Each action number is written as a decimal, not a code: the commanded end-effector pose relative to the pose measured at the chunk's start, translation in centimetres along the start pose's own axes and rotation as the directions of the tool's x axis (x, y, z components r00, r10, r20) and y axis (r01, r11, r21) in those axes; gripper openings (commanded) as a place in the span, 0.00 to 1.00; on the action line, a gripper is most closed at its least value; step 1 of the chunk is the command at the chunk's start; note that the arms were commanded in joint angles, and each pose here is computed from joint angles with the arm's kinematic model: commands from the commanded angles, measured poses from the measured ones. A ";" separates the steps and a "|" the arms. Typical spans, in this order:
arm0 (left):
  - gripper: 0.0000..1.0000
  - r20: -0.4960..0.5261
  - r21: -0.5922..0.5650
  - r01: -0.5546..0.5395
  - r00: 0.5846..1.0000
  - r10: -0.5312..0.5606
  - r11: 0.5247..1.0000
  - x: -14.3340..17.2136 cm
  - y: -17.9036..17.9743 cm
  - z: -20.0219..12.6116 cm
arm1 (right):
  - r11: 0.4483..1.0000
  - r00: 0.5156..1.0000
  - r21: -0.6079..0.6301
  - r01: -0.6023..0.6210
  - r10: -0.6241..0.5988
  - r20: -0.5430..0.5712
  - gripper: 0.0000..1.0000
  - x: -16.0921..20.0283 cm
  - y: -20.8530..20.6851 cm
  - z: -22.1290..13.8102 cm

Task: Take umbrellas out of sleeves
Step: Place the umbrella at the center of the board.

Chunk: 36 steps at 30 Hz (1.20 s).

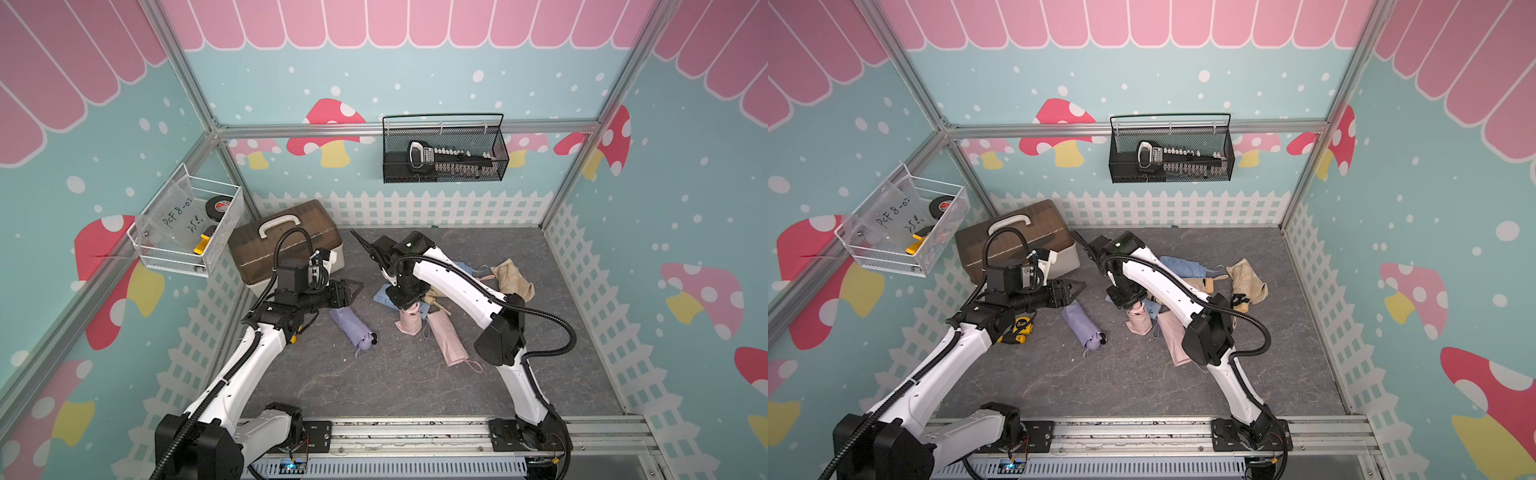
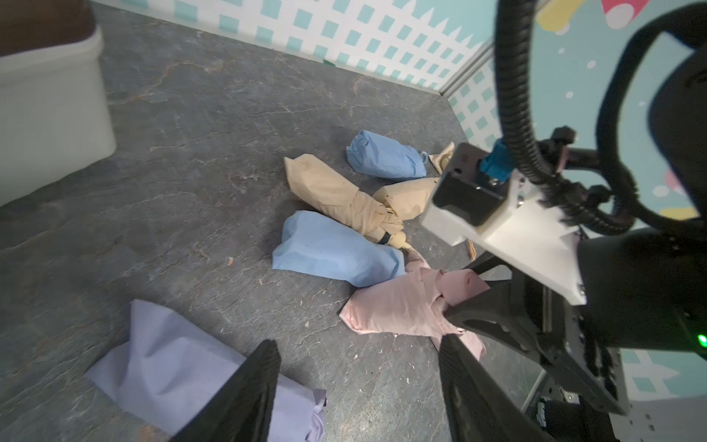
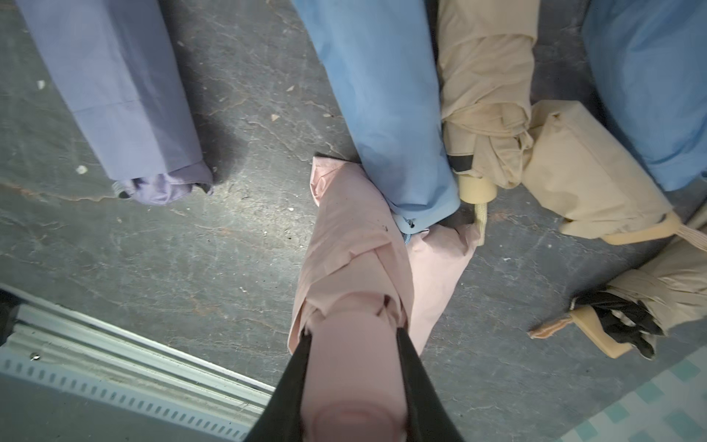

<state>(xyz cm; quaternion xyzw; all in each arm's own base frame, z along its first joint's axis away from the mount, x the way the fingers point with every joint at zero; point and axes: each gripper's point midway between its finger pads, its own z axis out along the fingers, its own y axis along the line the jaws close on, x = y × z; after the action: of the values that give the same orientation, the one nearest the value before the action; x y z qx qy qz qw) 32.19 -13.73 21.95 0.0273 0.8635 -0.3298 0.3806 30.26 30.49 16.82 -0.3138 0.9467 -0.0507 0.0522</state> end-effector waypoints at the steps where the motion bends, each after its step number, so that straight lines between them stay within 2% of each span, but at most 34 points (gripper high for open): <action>1: 0.66 0.088 -0.138 0.153 0.986 -0.142 0.978 -0.2 2.7 -1.0 | 0.985 0.998 0.168 0.042 -0.035 -0.046 0.00 0.7 -0.1 0.4; 2: 0.66 0.095 -0.150 0.184 0.981 -0.171 0.972 0.2 3.0 -1.1 | 0.986 0.999 0.162 0.035 -0.029 -0.039 0.00 0.4 0.5 0.6; 5: 0.66 0.106 -0.198 0.241 0.969 -0.224 0.950 1.5 4.1 -1.8 | 0.999 0.999 0.031 -0.007 0.009 -0.038 0.00 -0.8 3.8 2.2; 8: 0.66 0.120 -0.291 0.273 0.961 -0.248 0.917 2.9 5.7 -3.2 | 0.997 0.999 -0.063 -0.041 0.041 0.000 0.20 -2.6 6.0 2.9; 13: 0.66 0.121 -0.317 0.318 0.948 -0.295 0.893 4.3 6.4 -4.3 | 0.980 0.994 -0.174 -0.098 0.106 0.038 0.26 -5.0 7.6 4.2; 15: 0.66 0.124 -0.317 0.329 0.944 -0.306 0.889 4.5 6.5 -4.4 | 0.968 0.993 -0.227 -0.106 0.116 0.031 0.33 -5.7 8.5 5.0; 16: 0.66 0.121 -0.315 0.331 0.944 -0.308 0.890 4.7 6.4 -4.4 | 0.964 0.993 -0.246 -0.104 0.115 0.029 0.41 -6.0 8.9 5.4; 19: 0.66 0.113 -0.310 0.335 0.942 -0.315 0.890 5.0 6.3 -4.5 | 0.967 0.993 -0.232 -0.109 0.118 0.027 0.51 -6.6 8.4 6.5; 25: 0.66 0.090 -0.289 0.326 0.945 -0.314 0.900 5.1 6.2 -3.6 | 0.982 0.994 -0.170 -0.085 0.096 0.055 0.55 -7.0 5.7 6.9; 29: 0.66 0.073 -0.266 0.336 0.942 -0.328 0.904 5.0 6.2 -2.6 | 0.967 0.992 -0.238 -0.091 0.109 0.064 0.59 -7.8 5.0 7.3; 32: 0.66 0.033 -0.230 0.319 0.947 -0.320 0.919 4.6 5.6 -1.6 | 0.949 0.987 -0.308 -0.064 0.105 0.120 0.63 -8.9 5.2 5.9; 36: 0.66 -0.100 -0.146 0.309 0.941 -0.325 0.940 4.2 4.0 0.9 | 0.937 0.974 -0.350 -0.022 0.099 0.203 0.71 -8.7 3.1 1.7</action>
<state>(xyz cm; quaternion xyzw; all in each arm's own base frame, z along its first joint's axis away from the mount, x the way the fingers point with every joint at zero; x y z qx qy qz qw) 29.65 -9.91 14.56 -0.1590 0.9060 -0.2808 0.2737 35.79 37.89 8.72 -0.2615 0.9591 0.0967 0.0491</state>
